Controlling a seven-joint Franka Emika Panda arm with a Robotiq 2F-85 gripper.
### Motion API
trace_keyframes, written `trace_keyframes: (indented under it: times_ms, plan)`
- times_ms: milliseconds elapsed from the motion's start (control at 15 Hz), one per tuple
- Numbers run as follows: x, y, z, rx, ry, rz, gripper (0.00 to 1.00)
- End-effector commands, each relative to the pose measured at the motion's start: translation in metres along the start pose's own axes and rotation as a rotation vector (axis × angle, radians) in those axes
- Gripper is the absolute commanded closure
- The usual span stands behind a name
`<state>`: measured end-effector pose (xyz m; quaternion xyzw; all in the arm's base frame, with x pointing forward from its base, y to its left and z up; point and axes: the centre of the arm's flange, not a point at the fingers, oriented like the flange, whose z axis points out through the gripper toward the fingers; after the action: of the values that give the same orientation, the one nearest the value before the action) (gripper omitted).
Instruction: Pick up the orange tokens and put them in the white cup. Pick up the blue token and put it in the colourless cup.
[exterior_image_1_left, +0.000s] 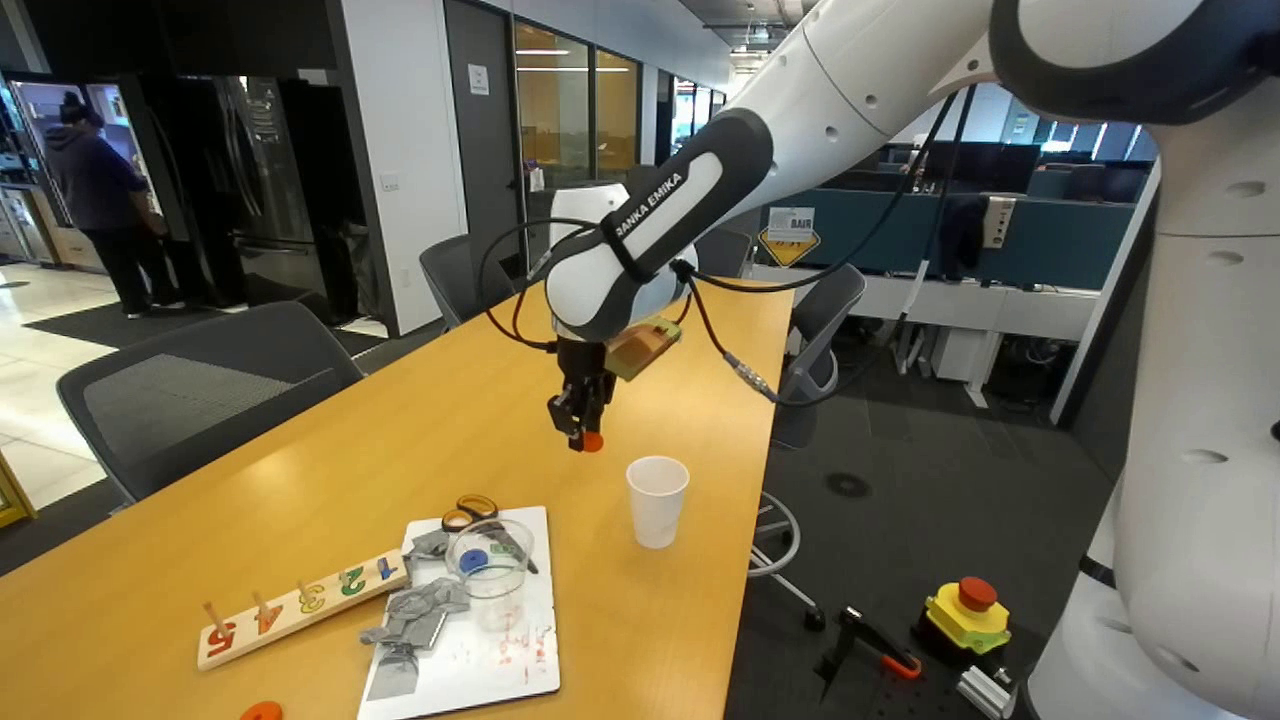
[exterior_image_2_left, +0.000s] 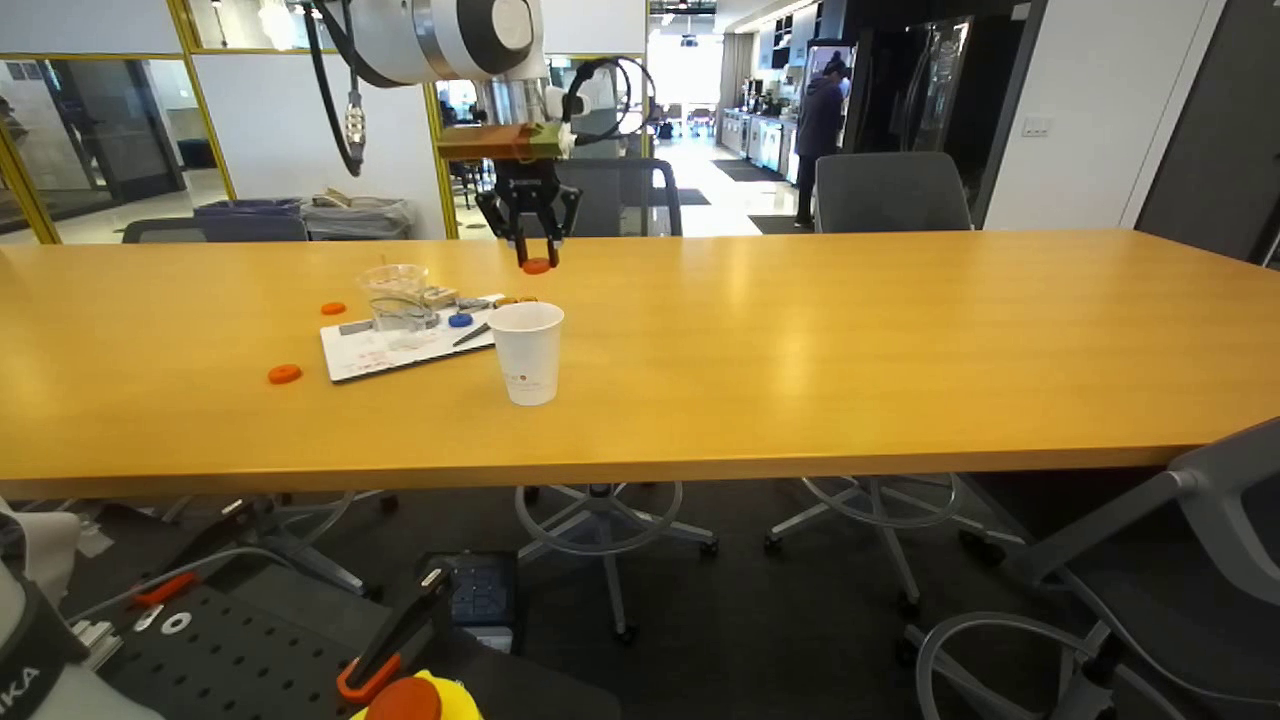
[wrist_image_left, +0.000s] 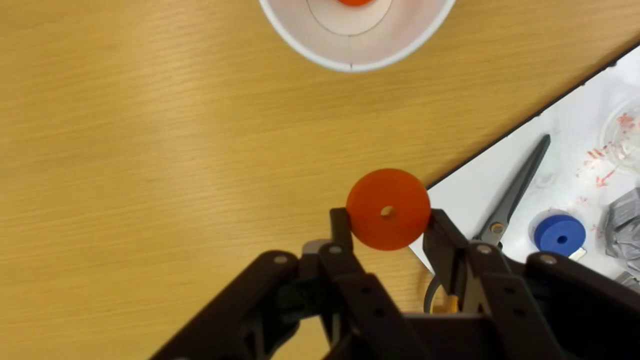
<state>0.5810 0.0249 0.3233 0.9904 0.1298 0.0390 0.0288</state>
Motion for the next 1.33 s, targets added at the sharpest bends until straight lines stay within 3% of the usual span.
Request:
trace_keyframes:
  times_ms: [0,533,867,933,1067,1267]
  plan:
    - [-0.026,0.005,-0.020,-0.012,-0.051,0.050,0.81]
    - [-0.063,0.013,-0.008,0.019,-0.197,0.089,0.81]
    - [-0.069,0.018,0.003,0.039,-0.215,0.108,0.80]
    - [-0.069,0.019,0.006,0.027,-0.201,0.122,0.34]
    - [-0.068,0.020,0.009,0.021,-0.192,0.144,0.27]
    - [-0.060,0.018,0.006,0.021,-0.159,0.182,0.04]
